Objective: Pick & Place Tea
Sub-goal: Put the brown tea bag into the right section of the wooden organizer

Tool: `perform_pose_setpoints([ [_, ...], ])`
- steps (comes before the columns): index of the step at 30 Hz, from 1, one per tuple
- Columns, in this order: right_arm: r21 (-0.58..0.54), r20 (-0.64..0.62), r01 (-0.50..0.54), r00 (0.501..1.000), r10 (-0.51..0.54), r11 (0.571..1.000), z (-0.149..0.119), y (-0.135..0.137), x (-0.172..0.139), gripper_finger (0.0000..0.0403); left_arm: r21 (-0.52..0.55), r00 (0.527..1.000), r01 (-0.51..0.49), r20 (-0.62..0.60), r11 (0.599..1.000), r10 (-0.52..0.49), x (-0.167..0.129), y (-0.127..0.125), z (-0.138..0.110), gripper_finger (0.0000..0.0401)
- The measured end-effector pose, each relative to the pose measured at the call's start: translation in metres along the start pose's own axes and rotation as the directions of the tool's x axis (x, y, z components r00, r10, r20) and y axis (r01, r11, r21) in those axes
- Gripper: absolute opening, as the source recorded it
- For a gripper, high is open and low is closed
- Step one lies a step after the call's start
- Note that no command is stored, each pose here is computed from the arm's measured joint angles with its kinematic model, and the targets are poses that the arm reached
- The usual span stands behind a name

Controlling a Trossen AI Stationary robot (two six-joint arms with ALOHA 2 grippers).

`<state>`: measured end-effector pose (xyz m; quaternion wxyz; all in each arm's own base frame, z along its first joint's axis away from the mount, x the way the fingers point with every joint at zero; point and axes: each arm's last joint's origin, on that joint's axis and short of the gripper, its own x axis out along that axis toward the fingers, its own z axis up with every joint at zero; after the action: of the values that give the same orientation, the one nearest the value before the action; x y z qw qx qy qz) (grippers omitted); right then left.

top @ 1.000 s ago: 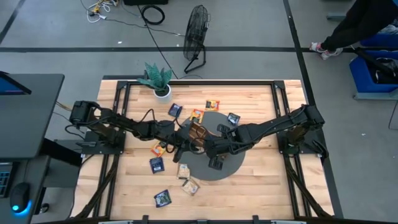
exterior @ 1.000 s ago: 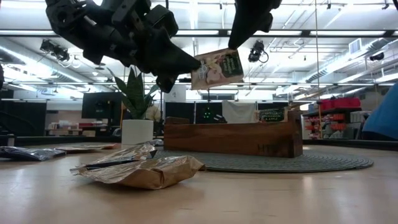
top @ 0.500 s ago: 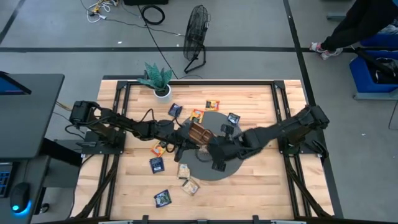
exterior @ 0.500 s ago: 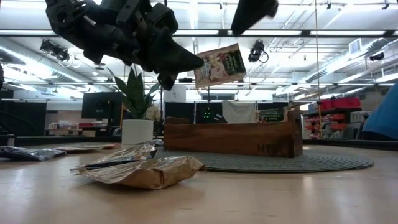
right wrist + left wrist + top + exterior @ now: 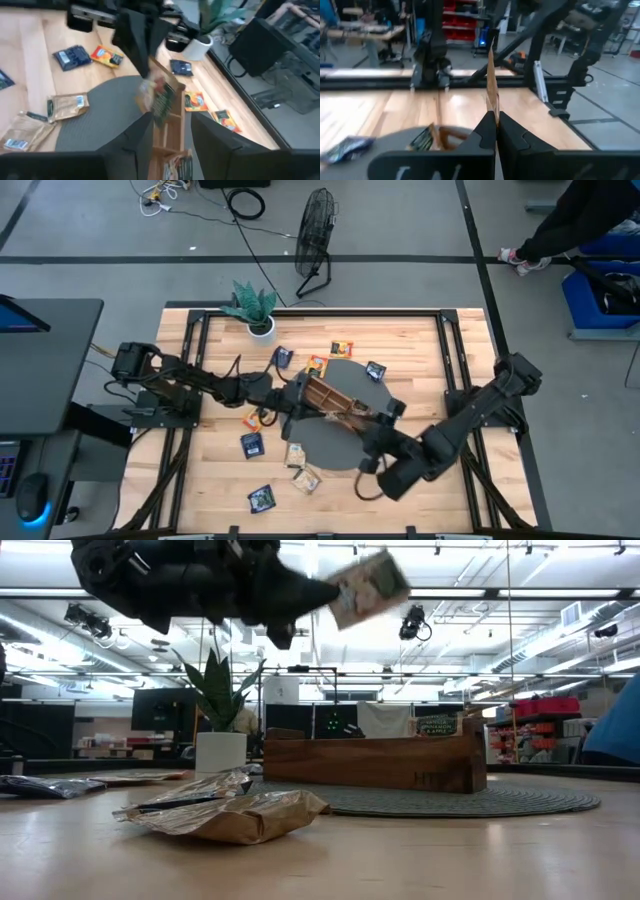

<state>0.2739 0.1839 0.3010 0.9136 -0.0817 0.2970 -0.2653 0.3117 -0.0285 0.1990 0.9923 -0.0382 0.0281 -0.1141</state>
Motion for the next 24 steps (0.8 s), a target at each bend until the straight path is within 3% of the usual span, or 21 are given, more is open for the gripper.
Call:
perform_pose_setpoints([
  [6,0.078,0.083,0.020,0.996,-0.027,0.997,-0.030,0.000,-0.011,0.0141,0.075,0.999,0.018,0.036,0.997,-0.021,0.001,-0.010,0.003,0.0003],
  [13,0.100,0.143,-0.057,0.989,0.042,0.993,-0.055,0.002,-0.004,0.0142,0.135,0.995,0.009,0.096,0.991,-0.022,0.001,-0.016,0.008,0.0002],
  [24,0.051,0.232,-0.088,0.970,0.074,0.995,-0.042,-0.003,0.010,0.0142,0.140,0.992,0.006,0.127,0.990,-0.024,0.001,-0.016,0.011,0.0002],
])
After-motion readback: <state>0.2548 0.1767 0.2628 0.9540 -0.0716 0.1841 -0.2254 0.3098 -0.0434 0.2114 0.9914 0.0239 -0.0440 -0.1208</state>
